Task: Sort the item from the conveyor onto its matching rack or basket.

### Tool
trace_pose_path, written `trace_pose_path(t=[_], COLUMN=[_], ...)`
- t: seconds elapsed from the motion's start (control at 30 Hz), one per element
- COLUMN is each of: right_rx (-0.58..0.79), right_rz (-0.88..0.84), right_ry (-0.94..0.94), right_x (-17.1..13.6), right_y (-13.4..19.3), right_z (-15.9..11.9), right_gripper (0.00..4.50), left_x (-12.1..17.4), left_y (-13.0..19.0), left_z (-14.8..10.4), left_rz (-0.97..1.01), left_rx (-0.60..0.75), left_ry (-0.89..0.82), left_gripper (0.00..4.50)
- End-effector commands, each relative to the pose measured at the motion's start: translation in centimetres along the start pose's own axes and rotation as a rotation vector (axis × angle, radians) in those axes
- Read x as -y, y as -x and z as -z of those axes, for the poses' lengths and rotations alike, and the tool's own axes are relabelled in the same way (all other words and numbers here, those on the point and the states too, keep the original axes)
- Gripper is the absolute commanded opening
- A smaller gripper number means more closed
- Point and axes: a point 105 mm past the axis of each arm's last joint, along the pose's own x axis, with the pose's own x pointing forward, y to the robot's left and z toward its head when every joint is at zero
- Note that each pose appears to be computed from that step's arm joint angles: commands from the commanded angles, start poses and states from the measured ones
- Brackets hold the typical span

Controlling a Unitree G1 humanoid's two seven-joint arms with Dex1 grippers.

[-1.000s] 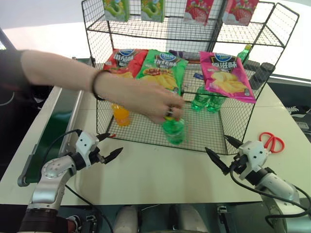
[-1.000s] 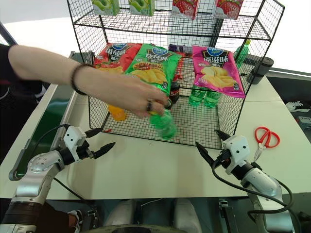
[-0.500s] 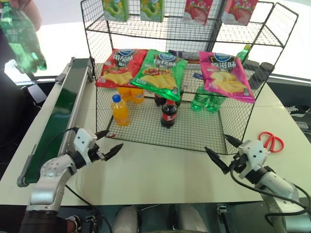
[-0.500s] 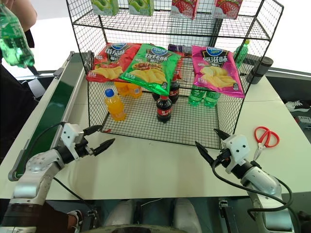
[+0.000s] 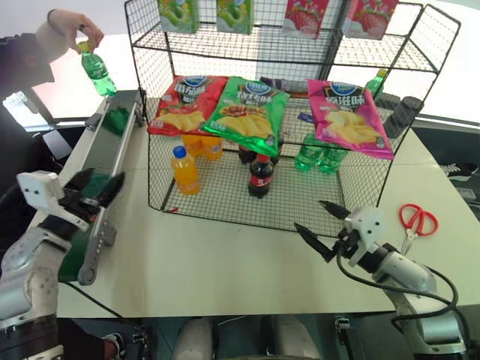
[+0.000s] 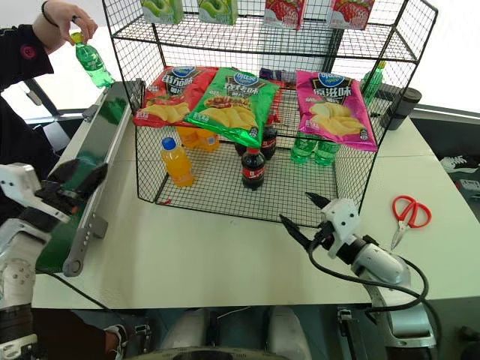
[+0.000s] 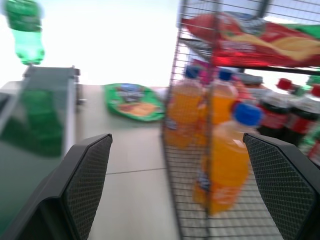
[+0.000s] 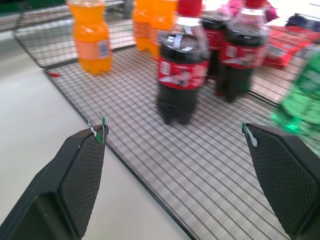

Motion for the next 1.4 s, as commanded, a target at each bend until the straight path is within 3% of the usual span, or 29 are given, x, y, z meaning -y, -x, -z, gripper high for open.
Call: trace_pose_path(t=[0.03, 0.13, 0.4, 0.63, 1.4], right_rx=[0.078, 0.111, 0.128, 0.107, 0.131], right_rz=[-0.073, -0.128, -0.196, -0.190, -0.280], right_ry=[0.016, 0.017, -0.025, -0.059, -0.128], right_x=[-1.8, -3.7, -6.9, -6.8, -7.5], right_y=[-1.3, -2.7, -5.0, -5.4, -6.0], right_z=[-2.1, -3.0, -3.8, -3.6, -3.9], right_gripper=[4.47, 4.47, 4.47, 4.47, 4.47], left_x=[-2.2, -3.7, -4.9, -5.5, -6.9], left_y=[0.1, -0.1, -0.9, -1.2, -0.7], left_z=[-0.2, 1.5, 3.8, 3.2, 3.1], left_rz=[-0.165, -0.303, -0.414, -0.397, -0.406], left_rx=[0.031, 0.002, -0.058, -0.057, 0.041], left_ry=[-0.064, -0.073, -0.084, -0.160, -0.122], left_gripper=[4.50, 4.50, 4.50, 4.50, 4.50])
